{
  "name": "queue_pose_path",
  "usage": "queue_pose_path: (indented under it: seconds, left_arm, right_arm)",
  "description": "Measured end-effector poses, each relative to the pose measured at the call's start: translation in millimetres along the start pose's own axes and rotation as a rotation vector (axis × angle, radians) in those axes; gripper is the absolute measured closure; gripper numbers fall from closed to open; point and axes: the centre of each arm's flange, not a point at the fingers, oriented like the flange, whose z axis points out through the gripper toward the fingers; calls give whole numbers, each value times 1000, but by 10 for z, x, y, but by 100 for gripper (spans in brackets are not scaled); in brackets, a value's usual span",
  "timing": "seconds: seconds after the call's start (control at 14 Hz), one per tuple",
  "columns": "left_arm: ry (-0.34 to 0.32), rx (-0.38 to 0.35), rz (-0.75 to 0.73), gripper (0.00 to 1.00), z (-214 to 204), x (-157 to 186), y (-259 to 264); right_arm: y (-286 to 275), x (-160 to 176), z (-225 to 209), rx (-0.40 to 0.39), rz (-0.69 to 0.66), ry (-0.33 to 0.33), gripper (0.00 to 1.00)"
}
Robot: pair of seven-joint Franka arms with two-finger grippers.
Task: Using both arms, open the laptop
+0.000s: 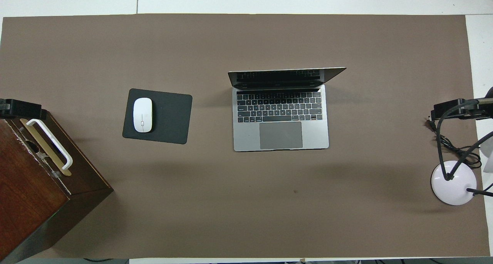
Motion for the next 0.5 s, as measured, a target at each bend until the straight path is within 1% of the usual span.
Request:
queue_pose_path:
  seconds: [0.29,0.5]
  left_arm:
    - [-4,1,0,0,10,51,-5]
    - [-25,0,0,0,0,66,-2]
  right_arm:
    - [0,-4,-1,0,0,0,0]
    - [0,-6,-3,0,0,1,0]
